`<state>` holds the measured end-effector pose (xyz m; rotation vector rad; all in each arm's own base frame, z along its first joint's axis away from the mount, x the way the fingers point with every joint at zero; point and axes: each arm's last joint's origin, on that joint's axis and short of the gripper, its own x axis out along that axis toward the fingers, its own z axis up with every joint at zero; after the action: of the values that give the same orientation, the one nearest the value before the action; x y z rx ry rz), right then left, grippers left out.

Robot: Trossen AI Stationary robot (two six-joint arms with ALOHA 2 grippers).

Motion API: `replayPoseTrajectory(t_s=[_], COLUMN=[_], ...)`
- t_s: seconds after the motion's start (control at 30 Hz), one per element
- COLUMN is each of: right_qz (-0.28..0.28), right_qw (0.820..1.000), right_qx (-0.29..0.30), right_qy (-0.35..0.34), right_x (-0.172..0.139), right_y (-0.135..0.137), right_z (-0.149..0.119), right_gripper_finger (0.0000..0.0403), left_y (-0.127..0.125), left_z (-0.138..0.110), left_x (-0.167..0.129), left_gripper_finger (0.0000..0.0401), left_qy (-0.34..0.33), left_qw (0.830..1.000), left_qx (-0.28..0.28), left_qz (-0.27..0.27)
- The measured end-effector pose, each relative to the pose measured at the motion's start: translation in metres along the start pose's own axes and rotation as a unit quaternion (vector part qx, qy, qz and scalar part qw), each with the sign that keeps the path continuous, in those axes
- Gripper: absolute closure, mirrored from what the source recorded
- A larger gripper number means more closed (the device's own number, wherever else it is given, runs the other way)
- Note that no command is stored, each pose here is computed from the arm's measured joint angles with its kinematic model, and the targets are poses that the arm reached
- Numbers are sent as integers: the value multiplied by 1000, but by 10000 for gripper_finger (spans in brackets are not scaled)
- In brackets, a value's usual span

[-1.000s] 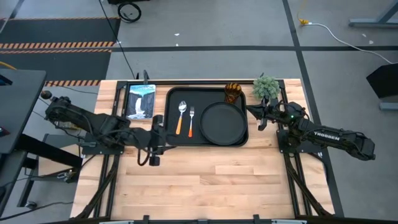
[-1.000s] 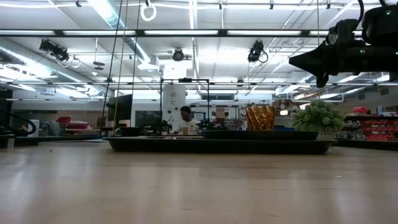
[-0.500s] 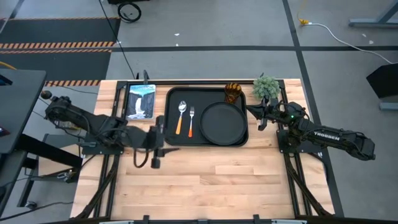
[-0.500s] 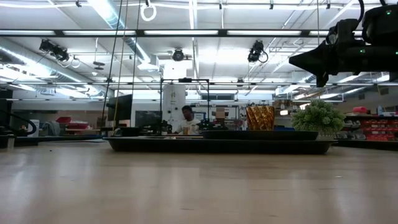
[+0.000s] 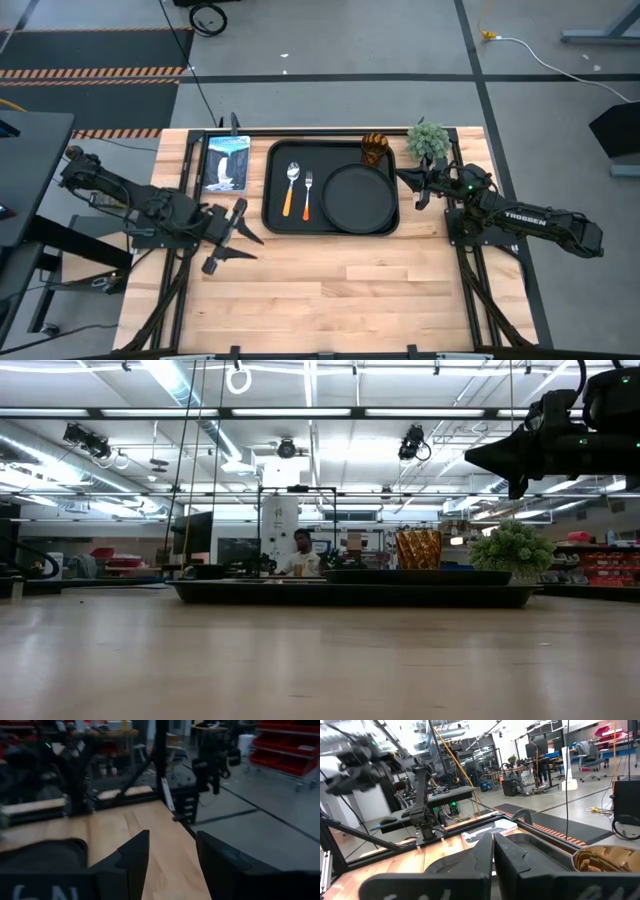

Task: Pick and place plate/cup/fork/spoon on tray
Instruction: Return to Home Position

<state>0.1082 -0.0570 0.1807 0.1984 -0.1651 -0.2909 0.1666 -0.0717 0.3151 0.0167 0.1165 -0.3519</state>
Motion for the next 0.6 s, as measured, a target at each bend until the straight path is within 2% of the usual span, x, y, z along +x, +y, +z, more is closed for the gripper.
replayPoseTrajectory(t_s=[0.23,0.43,0.6], right_qz=[0,0,0], right_qw=[1000,1000,1000], right_qx=[0,0,0], right_qy=[0,0,0], right_x=[0,0,0], right_y=[0,0,0], right_z=[0,0,0], right_gripper_finger=[380,380,380], left_y=[1,3,9], left_z=[-50,-85,-104], left_x=[-23,-39,-49], left_gripper_finger=[229,229,229], left_qy=[-11,-53,-71], left_qw=[1000,996,996], left_qx=[4,64,44], left_qz=[-17,-13,7])
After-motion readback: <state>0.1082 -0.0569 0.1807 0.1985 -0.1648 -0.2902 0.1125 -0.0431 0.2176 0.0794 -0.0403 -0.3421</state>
